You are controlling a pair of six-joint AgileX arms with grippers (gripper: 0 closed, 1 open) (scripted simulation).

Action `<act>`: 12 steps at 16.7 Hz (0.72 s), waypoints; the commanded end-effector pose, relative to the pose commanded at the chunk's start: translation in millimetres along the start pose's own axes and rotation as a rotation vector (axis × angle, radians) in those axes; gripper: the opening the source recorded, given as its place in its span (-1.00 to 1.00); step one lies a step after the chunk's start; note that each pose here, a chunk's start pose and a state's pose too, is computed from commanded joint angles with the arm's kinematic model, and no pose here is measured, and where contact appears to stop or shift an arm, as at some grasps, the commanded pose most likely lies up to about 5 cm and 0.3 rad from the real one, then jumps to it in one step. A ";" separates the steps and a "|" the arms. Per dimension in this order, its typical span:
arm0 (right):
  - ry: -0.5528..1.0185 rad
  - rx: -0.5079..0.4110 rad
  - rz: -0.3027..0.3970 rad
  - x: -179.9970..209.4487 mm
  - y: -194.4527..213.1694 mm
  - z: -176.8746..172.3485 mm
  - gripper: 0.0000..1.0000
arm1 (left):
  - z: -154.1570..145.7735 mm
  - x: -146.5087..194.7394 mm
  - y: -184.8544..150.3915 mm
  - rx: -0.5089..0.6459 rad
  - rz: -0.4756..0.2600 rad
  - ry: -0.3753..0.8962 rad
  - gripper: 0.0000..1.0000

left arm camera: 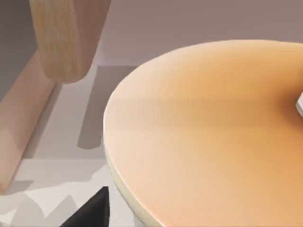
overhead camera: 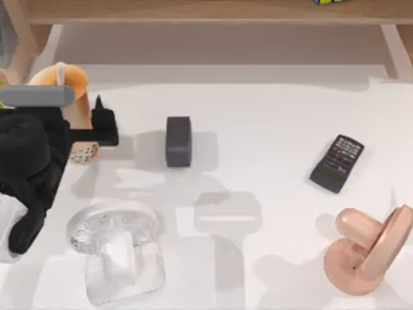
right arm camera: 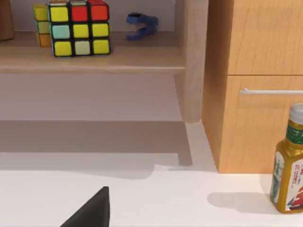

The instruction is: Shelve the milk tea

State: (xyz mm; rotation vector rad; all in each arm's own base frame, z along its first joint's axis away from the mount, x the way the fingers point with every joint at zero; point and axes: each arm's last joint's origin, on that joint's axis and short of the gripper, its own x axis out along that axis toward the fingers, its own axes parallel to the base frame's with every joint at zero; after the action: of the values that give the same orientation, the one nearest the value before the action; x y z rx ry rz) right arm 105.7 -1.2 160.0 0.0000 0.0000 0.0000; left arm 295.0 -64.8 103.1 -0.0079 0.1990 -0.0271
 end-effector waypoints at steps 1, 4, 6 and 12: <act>0.000 0.000 0.000 0.0 0.0 0.0 1.00 | 0.0 0.0 0.0 0.000 0.000 0.000 1.00; 0.000 0.000 0.000 0.0 0.0 0.0 1.00 | 0.0 0.0 0.0 0.000 0.000 0.000 0.85; 0.000 0.000 0.000 0.0 0.0 0.0 1.00 | 0.0 0.0 0.0 0.000 0.000 0.000 0.55; 0.000 0.000 0.000 0.0 0.0 0.0 1.00 | 0.0 0.0 0.0 0.000 0.000 0.000 -0.36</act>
State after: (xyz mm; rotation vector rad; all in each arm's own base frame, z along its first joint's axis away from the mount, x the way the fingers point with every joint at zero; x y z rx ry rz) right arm 105.7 -1.2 160.0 0.0000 0.0000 0.0000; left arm 295.0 -64.8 103.1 -0.0079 0.1990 -0.0271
